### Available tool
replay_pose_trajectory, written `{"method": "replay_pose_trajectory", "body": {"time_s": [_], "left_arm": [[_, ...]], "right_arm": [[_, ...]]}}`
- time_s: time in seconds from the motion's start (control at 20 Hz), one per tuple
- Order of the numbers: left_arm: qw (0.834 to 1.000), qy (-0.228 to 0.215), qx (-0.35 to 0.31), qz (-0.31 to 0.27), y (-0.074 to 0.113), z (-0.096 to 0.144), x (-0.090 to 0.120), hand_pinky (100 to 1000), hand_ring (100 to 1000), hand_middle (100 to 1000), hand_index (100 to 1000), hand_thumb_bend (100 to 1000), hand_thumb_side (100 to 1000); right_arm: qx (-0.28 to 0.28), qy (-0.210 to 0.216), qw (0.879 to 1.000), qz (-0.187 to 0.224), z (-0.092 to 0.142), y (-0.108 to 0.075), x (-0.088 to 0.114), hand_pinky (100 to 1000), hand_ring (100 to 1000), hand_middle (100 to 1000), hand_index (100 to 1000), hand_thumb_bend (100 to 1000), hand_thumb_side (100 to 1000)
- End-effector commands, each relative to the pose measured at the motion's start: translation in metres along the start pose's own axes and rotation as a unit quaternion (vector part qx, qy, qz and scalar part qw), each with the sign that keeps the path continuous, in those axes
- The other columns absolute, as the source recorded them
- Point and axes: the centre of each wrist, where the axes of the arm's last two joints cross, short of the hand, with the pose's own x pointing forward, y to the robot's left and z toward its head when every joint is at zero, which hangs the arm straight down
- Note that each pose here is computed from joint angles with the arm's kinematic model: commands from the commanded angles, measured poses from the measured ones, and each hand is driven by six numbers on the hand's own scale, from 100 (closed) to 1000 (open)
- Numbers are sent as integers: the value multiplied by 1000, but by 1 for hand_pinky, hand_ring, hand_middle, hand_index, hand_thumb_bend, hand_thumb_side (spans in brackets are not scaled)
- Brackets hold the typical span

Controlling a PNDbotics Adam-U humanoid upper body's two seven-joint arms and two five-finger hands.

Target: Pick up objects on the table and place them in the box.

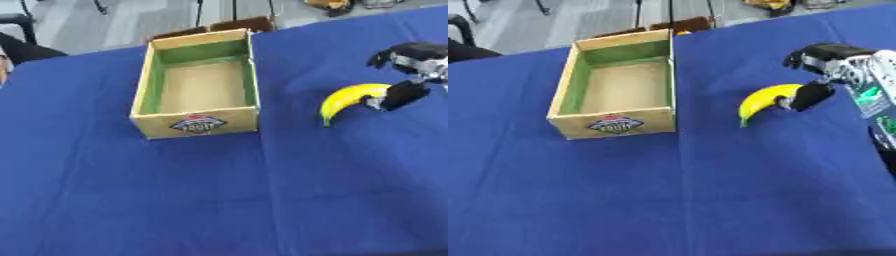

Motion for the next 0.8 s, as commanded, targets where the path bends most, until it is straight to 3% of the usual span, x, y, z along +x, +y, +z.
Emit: {"method": "replay_pose_trajectory", "body": {"time_s": [0.05,0.8], "left_arm": [[1000,-16,-5,5,-1,-8,5,365,686,718,755,100,879],[1000,-13,-6,6,-1,-6,5,359,684,718,755,100,867]], "right_arm": [[-14,-6,1000,-5,0,-10,-3,764,978,842,926,280,374],[54,-18,998,-20,-20,-6,-2,791,1000,894,946,164,273]]}}
